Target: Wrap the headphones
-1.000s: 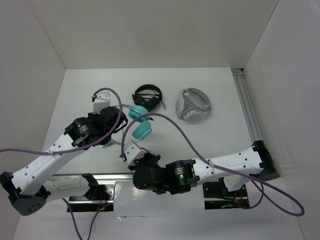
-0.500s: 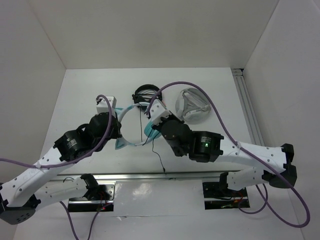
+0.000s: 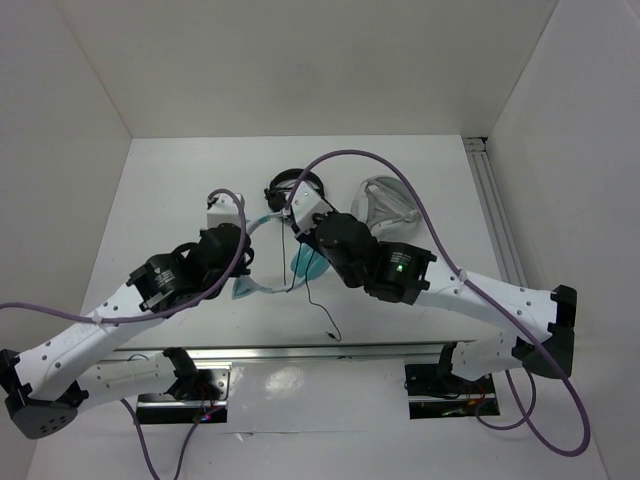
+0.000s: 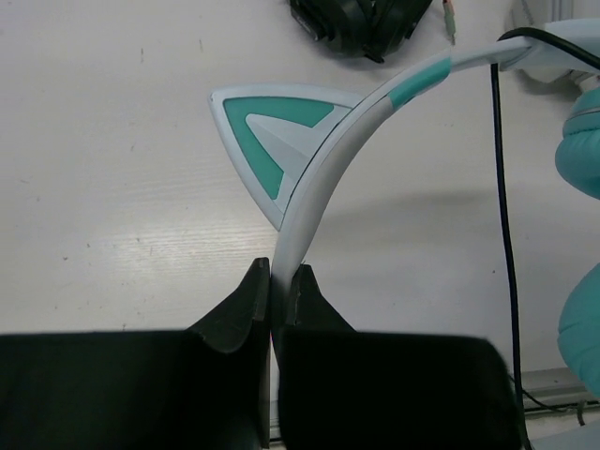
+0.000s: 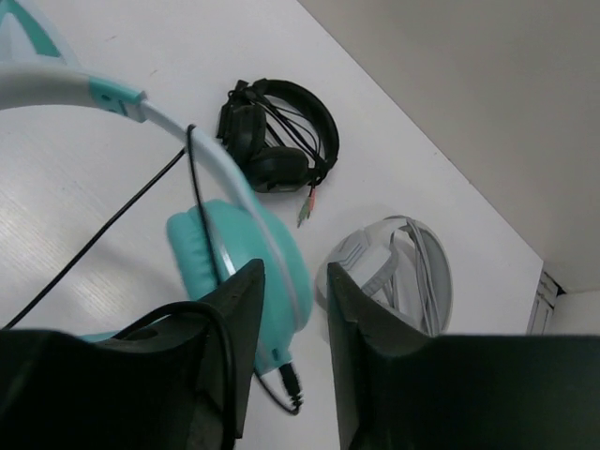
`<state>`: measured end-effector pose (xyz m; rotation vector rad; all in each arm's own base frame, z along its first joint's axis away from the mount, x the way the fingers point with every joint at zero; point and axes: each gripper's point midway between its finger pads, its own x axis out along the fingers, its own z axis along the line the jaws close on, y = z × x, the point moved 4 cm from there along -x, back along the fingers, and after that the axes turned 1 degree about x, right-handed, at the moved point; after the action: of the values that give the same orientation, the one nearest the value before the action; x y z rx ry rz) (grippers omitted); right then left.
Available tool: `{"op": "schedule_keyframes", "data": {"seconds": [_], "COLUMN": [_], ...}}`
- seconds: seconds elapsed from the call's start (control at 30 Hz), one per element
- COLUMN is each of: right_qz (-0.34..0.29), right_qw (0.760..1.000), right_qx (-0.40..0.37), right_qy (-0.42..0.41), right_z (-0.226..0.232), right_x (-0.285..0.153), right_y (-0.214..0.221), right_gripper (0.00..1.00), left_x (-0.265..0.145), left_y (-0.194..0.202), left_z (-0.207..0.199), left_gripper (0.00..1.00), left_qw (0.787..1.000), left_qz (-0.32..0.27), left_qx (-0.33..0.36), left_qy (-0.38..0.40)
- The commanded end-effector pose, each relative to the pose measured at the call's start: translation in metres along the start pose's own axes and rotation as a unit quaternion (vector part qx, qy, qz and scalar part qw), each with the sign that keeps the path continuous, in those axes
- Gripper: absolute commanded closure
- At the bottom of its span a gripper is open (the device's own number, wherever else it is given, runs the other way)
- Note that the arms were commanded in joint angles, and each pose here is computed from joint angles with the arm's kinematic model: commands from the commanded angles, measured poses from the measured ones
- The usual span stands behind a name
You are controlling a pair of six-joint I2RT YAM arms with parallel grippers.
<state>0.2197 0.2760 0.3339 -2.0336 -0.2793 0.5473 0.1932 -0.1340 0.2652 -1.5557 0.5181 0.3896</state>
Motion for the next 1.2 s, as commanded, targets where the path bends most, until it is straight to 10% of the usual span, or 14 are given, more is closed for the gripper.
{"op": "schedule_keyframes", "data": {"seconds": [0.0, 0.33, 0.43, 0.6, 0.9, 1.17], "right_qz": [-0.084, -0.075, -0.067, -0.049, -0.086, -0.086], "right_qw": [0.988, 0.993, 0.994, 0.995, 0.985, 0.972], "right_qx": [0.109, 0.088, 0.086, 0.09, 0.144, 0.205], "right_qy": [0.073, 0.031, 0.003, -0.009, -0.045, -0.077], "right_z": [-0.05, -0.062, -0.056, -0.042, -0.053, -0.055], "right_x": [-0.002, 0.016, 0.023, 0.041, -0.005, -0.045], "right_y": [-0.054, -0.039, -0.032, -0.005, 0.007, 0.043], "right_gripper": [0.56, 0.54, 0.96, 1.0, 0.46, 0.35], "left_x": [-0.008, -0.007, -0.009, -0.015, -0.045, -0.055], "left_y": [0.027, 0.028, 0.025, 0.021, -0.001, -0.025], "left_z": [0.02, 0.015, 0.014, 0.006, 0.004, 0.026], "left_gripper": [1.0, 1.0, 1.0, 1.0, 1.0, 1.0], "left_qw": [0.993, 0.992, 0.992, 0.993, 0.995, 0.997], "left_qz": [0.065, 0.071, 0.068, 0.067, 0.078, 0.062], "left_qx": [0.096, 0.101, 0.103, 0.094, 0.048, -0.029], "left_qy": [-0.026, -0.019, -0.017, 0.025, 0.045, -0.03]}}
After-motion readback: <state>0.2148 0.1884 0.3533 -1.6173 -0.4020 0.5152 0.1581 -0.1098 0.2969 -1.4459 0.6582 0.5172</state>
